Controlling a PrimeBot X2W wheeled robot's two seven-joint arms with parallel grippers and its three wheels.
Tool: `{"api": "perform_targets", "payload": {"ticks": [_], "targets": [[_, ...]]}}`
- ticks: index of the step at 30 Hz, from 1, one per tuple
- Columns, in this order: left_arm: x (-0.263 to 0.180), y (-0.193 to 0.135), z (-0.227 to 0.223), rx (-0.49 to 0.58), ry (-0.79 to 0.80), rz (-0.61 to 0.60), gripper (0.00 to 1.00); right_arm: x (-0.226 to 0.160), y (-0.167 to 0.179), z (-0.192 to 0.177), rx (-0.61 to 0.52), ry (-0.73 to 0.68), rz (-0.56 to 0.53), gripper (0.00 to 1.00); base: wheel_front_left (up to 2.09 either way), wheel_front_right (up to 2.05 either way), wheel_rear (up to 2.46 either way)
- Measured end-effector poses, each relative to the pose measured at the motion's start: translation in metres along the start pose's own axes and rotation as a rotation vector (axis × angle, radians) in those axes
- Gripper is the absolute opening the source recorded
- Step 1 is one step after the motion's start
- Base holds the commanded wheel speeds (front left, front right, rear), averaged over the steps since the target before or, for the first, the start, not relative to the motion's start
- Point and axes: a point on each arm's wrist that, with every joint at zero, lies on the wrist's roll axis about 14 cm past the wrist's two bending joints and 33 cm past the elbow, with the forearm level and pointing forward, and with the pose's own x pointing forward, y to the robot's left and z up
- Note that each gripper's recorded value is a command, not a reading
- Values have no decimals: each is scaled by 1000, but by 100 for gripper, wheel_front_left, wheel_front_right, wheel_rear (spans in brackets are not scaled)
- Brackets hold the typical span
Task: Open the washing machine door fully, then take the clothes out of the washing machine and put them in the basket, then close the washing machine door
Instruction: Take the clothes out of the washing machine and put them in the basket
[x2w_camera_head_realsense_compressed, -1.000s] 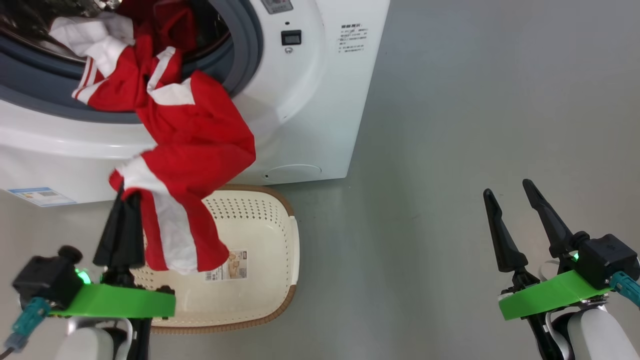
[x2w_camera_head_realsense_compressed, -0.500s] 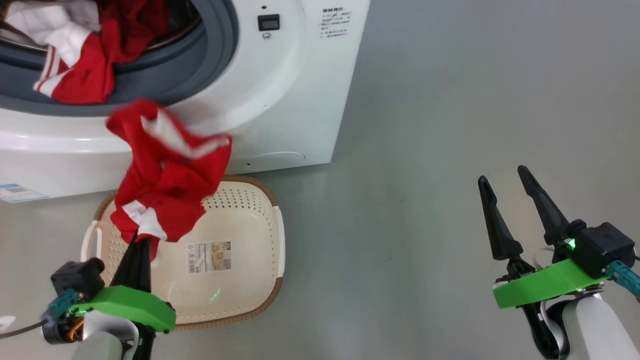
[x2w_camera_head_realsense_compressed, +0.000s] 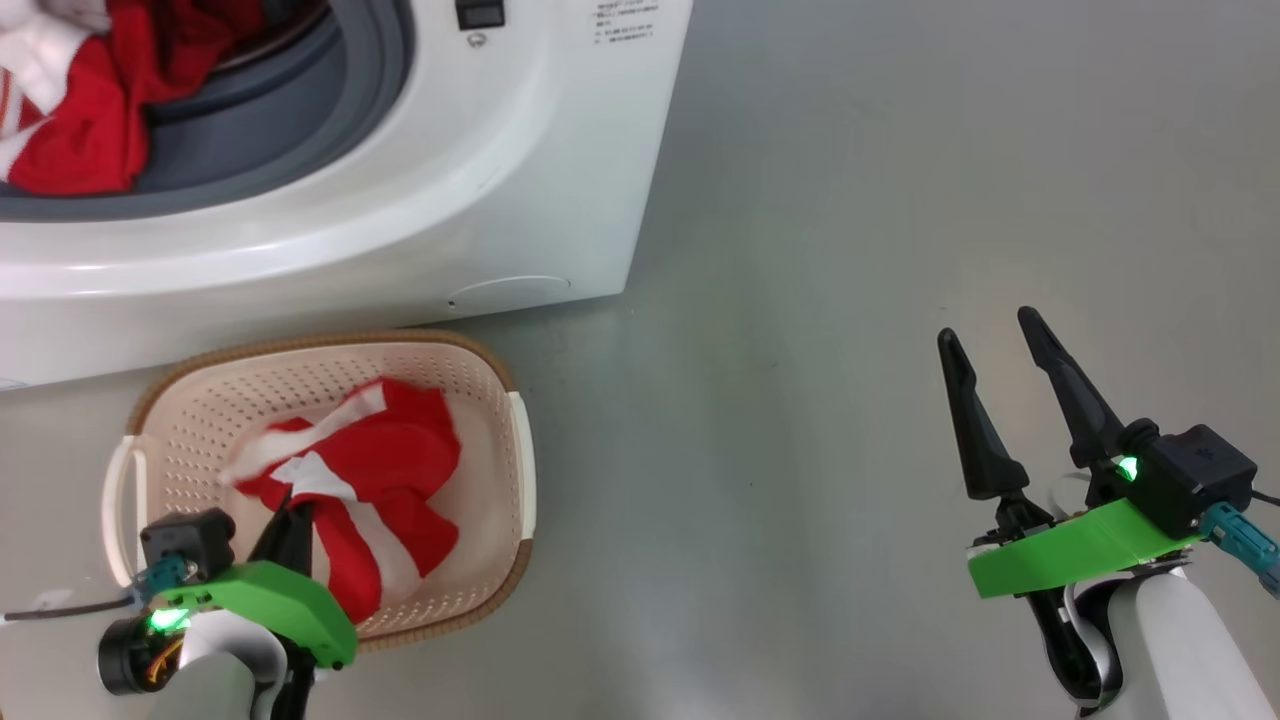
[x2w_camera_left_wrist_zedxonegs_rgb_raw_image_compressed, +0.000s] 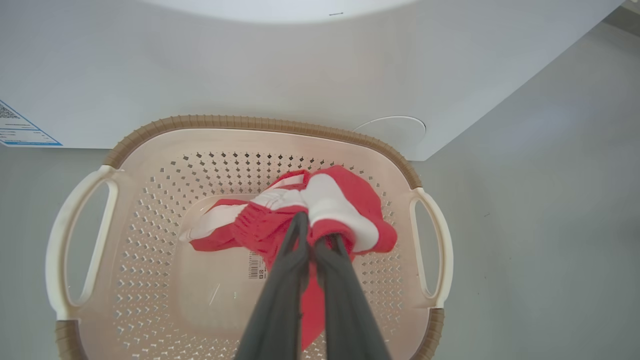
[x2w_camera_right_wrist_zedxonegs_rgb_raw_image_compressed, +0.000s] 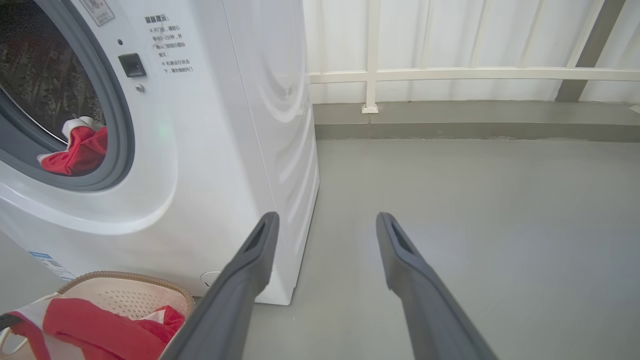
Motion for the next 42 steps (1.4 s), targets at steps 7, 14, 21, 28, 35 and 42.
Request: {"api": "perform_targets", "payload": {"ticks": [7, 14, 21, 28, 35, 42], "targets": [[16, 5, -17, 28, 87, 3, 0, 2, 0, -12, 6, 29, -8, 100, 0, 0, 0], [31, 13, -30, 47, 152, 14, 0, 8, 0, -20, 8, 44, -8, 100, 0, 0, 0], [47, 20, -38, 72, 203, 18, 0, 10, -1, -33, 12, 73, -20, 100, 0, 0, 0], [64, 26, -46, 77, 249, 23, 0, 16, -1, -43, 9, 92, -16, 100, 0, 0, 0], [79, 35, -57, 92, 311, 28, 0, 19, -3, -54, 4, 115, -24, 100, 0, 0, 0], [87, 32, -66, 74, 337, 21, 100, 16, -9, -60, -3, 135, -41, 100, 0, 0, 0]]}}
